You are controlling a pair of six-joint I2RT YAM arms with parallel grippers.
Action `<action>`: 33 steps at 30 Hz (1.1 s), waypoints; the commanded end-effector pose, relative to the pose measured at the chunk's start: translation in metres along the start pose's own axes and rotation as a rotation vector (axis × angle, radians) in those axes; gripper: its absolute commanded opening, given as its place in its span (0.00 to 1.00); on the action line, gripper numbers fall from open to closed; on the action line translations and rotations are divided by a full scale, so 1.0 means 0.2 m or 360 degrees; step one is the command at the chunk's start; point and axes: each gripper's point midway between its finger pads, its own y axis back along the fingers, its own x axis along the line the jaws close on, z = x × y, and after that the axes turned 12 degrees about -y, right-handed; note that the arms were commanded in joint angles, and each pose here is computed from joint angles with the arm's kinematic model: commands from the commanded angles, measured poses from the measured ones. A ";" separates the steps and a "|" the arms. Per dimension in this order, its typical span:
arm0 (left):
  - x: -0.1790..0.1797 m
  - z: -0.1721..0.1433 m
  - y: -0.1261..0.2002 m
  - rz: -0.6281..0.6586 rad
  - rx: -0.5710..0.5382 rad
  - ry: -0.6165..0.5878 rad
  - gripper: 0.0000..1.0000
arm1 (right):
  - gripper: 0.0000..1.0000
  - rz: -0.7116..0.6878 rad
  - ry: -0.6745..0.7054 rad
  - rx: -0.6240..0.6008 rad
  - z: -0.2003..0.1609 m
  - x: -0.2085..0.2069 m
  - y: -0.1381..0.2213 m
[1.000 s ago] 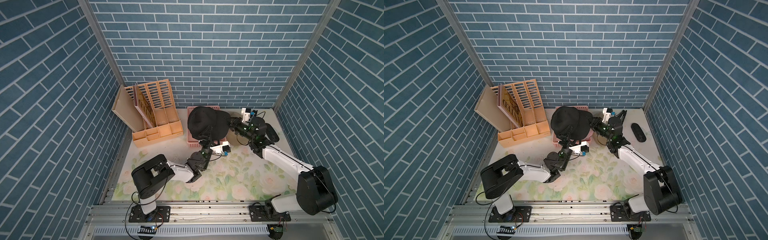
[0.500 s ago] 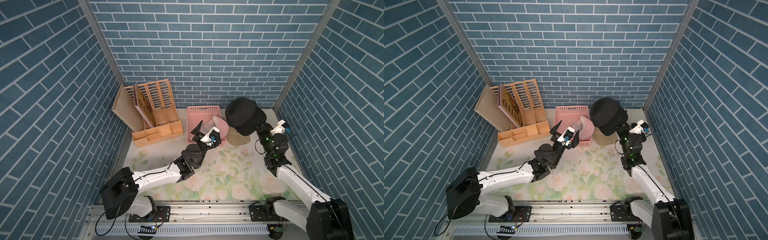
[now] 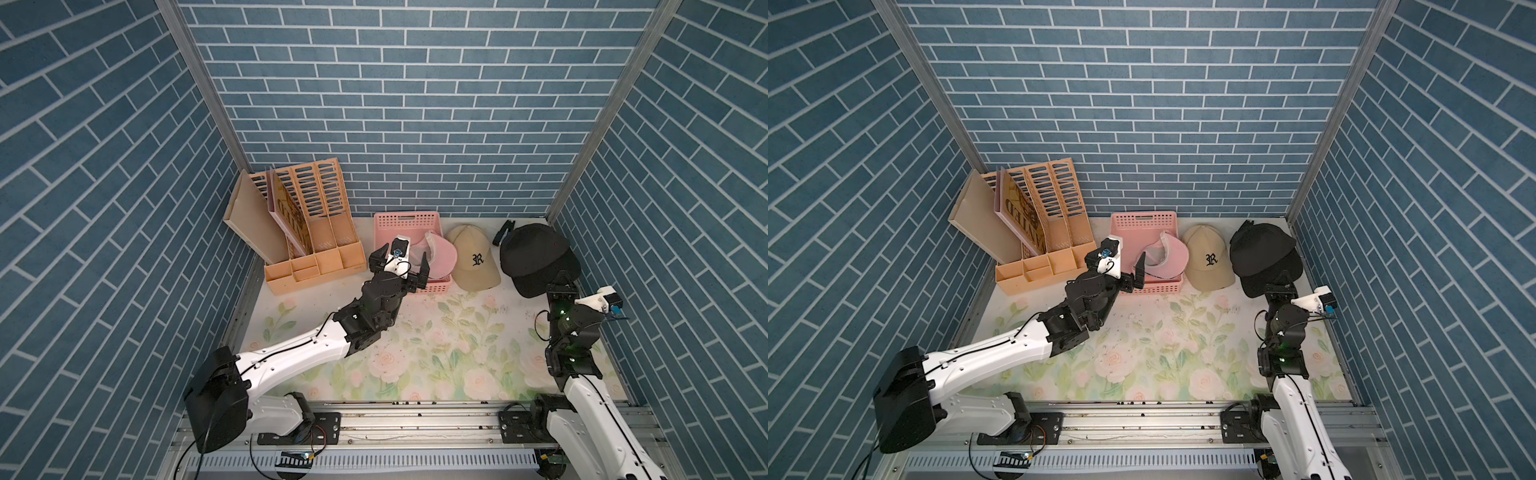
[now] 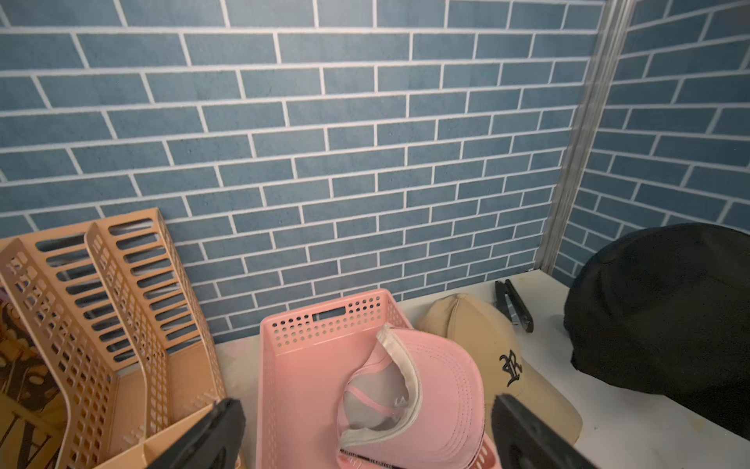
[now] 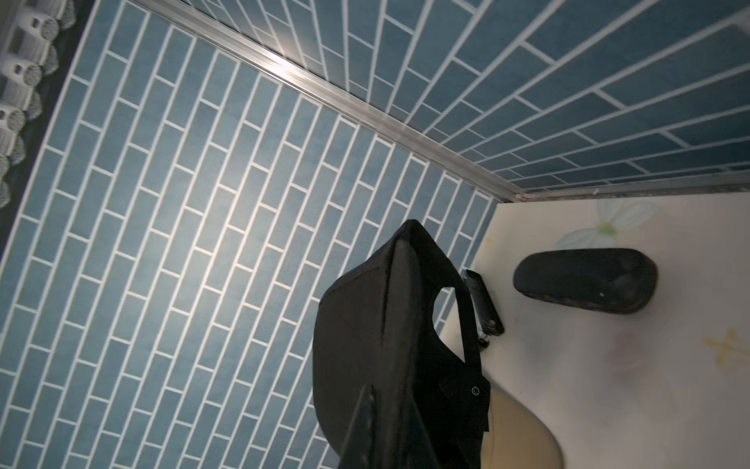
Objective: Turn the baseball cap inside out
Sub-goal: Place the baseball cap at the center of the board.
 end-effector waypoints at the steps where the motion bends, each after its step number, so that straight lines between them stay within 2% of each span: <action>1: 0.06 -0.07 -0.02 0.0080 0.0076 0.0069 1.00 | 0.00 0.0154 -0.0088 0.0007 0.00 0.04 0.01; 8: 0.06 -0.09 -0.04 0.0063 0.0084 0.0099 1.00 | 0.00 0.0163 -0.0134 0.0000 -0.01 -0.05 0.01; 18: 0.02 -0.08 -0.09 0.0039 0.0091 0.0098 1.00 | 0.00 0.0222 -0.0167 -0.0009 0.00 -0.01 -0.04; 33: 0.02 -0.08 -0.10 0.0041 0.0090 0.0104 1.00 | 0.00 0.0136 -0.0217 0.0020 -0.04 -0.18 -0.07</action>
